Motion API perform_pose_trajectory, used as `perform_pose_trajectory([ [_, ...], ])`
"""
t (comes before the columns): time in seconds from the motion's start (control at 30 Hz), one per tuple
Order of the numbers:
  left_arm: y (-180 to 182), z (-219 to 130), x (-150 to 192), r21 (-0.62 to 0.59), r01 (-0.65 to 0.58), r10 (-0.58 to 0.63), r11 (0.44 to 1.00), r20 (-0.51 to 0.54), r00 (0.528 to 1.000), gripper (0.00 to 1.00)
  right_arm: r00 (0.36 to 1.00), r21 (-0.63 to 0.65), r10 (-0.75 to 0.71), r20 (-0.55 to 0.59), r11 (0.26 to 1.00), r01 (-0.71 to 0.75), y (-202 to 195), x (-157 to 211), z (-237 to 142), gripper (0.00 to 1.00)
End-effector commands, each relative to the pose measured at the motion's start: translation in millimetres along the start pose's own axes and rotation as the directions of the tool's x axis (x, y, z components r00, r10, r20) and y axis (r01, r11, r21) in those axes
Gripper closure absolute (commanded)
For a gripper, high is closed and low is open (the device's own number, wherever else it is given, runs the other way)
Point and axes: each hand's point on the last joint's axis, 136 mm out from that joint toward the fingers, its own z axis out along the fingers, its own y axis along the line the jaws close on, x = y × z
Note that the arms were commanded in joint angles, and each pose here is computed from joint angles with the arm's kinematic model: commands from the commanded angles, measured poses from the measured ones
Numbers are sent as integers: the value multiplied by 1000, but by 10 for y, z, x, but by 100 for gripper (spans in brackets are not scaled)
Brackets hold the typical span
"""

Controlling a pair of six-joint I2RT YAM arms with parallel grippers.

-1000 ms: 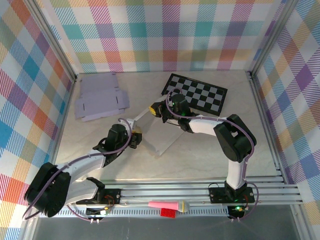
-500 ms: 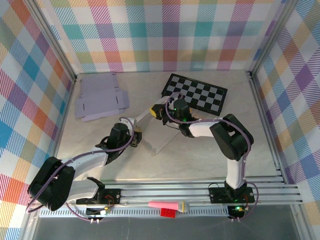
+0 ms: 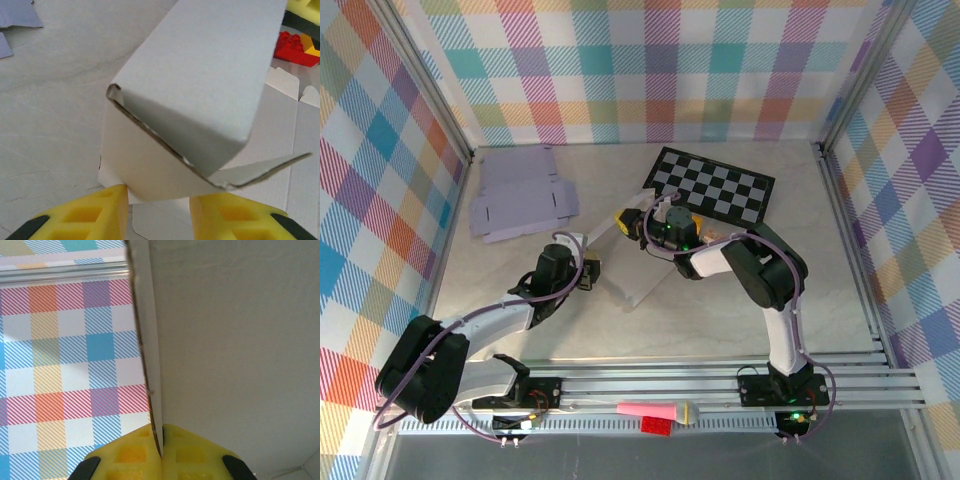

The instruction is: Fold the paper box

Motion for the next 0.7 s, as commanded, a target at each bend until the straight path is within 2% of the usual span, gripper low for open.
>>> perform_pose_trajectory([
  [0.0, -48, -49, -253, 25, 1, -3, 1000, 86, 996, 65, 999, -7, -24, -46, 1000, 24, -70, 133, 52, 100],
  [0.27, -22, -34, -368, 6, -11, 11, 1000, 122, 992, 63, 998, 28, -4, -61, 1000, 6, -183, 173, 82, 100],
  [0.67, 72, 48, -454, -21, 68, -64, 997, 179, 982, 63, 998, 37, 2, -65, 999, 0, -304, 199, 105, 100],
])
